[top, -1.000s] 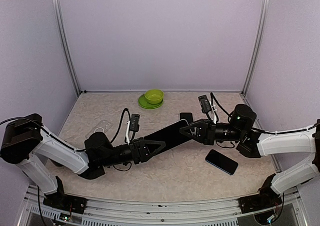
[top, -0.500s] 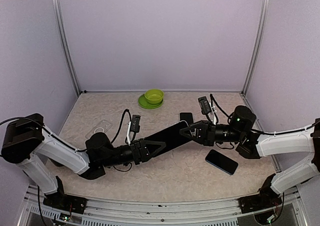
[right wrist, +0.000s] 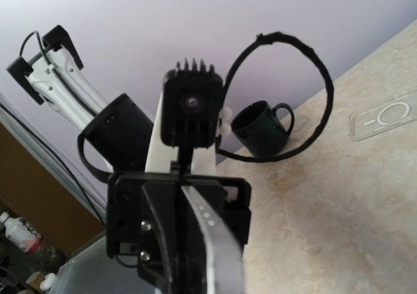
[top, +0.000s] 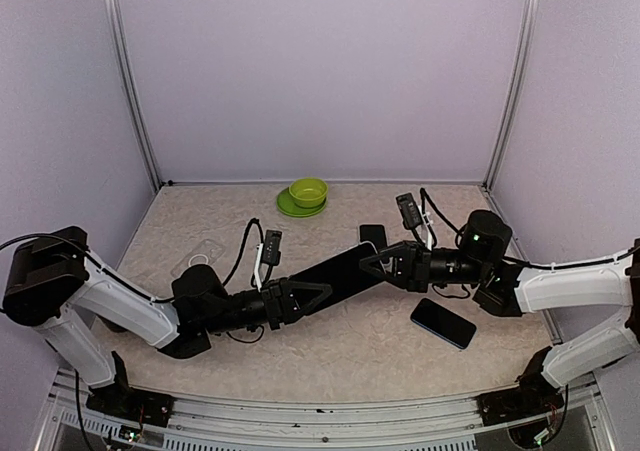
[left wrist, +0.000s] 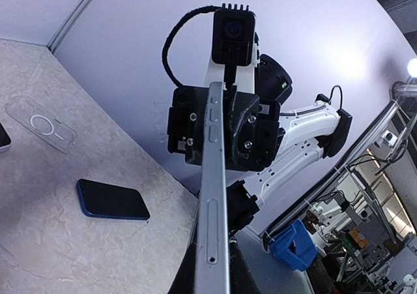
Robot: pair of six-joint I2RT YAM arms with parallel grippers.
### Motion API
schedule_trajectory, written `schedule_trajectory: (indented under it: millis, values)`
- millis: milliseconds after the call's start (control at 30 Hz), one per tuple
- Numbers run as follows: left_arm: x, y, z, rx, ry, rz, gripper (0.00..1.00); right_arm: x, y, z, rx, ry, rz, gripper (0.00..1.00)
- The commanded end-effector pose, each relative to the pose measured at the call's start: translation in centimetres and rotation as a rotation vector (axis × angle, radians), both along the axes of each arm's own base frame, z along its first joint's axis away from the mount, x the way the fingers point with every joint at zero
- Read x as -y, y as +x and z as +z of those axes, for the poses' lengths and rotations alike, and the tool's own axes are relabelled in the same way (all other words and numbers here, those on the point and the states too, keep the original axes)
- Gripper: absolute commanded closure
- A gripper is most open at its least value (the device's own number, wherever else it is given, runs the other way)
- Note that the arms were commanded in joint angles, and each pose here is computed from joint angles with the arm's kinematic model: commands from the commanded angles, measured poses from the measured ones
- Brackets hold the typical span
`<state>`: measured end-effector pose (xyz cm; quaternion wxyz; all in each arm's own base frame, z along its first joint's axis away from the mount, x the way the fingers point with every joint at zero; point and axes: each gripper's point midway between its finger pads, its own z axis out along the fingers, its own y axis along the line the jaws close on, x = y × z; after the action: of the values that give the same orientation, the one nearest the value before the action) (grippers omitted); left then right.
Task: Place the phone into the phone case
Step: Pass from the right arm to the left, then pick up the phone case from the center of the board.
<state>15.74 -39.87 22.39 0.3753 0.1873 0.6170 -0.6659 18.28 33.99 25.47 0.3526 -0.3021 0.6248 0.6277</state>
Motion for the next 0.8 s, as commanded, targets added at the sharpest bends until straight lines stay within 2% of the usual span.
schedule_trajectory:
  millis: [0, 100, 233, 300, 533, 667, 767]
  values:
    - [-0.2, -0.4, 2.9, 0.045, -0.082, -0.006, 1.0, 0.1, 1.3, -0.5, 0.043, -0.061, -0.079, 0.88]
    - [-0.7, -0.4, 2.5, 0.049, -0.067, 0.011, 1.0, 0.4, 2.0, -0.4, 0.073, -0.104, -0.123, 0.72]
    - [-0.9, -0.1, 2.0, 0.061, -0.012, 0.04, 1.0, 1.3, 3.2, -0.2, 0.103, -0.177, -0.196, 0.44]
    - [-1.2, 0.0, 1.8, 0.067, 0.011, 0.057, 1.0, 1.9, 4.1, 0.0, 0.121, -0.21, -0.25, 0.36]
    - [-2.5, -0.1, 1.5, 0.081, 0.056, 0.104, 1.0, 4.4, 7.7, -0.1, 0.121, -0.34, -0.416, 0.34]
    - [-3.2, -0.5, 1.0, 0.077, 0.075, 0.117, 1.0, 6.9, 10.9, -1.8, 0.04, -0.435, -0.537, 0.33]
    - [-3.6, -0.9, 0.6, 0.076, 0.082, 0.124, 1.0, 9.9, 13.9, -5.0, -0.077, -0.55, -0.656, 0.33]
